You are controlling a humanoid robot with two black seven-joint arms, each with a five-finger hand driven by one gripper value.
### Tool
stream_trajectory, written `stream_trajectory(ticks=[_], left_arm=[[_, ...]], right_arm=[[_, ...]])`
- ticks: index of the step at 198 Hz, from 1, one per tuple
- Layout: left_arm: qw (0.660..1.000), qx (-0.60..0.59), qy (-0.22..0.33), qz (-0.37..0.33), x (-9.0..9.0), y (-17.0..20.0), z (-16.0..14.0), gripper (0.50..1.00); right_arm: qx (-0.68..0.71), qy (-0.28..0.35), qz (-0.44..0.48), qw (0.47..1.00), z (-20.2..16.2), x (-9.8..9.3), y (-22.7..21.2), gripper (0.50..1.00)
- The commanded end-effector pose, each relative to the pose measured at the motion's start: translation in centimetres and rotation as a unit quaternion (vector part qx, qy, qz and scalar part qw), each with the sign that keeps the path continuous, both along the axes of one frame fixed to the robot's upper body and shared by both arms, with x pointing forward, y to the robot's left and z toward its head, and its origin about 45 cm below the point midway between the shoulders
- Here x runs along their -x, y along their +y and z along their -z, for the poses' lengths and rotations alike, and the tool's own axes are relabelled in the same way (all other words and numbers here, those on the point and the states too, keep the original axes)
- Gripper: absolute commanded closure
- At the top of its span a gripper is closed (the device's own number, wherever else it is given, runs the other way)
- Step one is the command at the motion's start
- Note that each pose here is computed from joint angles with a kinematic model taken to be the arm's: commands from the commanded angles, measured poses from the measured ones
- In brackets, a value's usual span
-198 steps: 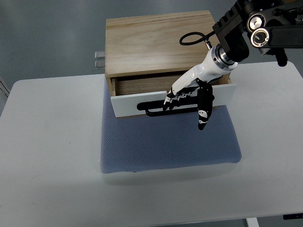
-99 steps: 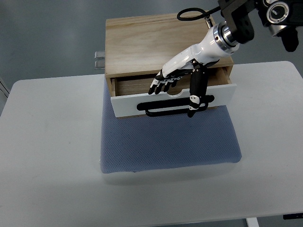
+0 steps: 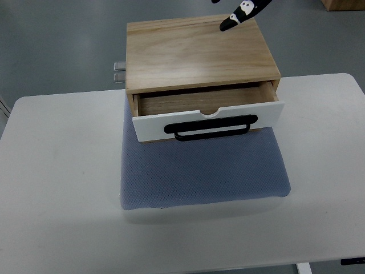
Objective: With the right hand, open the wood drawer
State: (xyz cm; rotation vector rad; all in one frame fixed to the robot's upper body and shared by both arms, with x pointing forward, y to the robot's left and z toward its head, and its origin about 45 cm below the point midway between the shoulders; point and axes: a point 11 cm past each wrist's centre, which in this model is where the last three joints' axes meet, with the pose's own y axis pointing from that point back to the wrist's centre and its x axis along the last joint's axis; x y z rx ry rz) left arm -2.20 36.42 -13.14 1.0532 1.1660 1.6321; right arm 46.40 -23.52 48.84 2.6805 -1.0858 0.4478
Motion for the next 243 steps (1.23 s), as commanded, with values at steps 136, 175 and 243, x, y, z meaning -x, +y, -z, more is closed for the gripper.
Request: stream_trajectory(ticks=[136,175,243], left_arm=[[1.000,0.000,0.000,0.000,0.0,0.0,0.0,0.500],[1.000,0.000,0.000,0.000,0.0,0.0,0.0,0.500],[1.000,0.000,0.000,0.000,0.0,0.0,0.0,0.500]], right_arm=[[-0.459,0.138,0.388,0.788,18.7,-3.9,-15.9,0.556],[-0.451,0.150,0.394,0.787,20.5,-3.6,-15.3,0.556],[-0.463,0.142,0.399,0.779,22.7,-3.0,-14.2,0.556]])
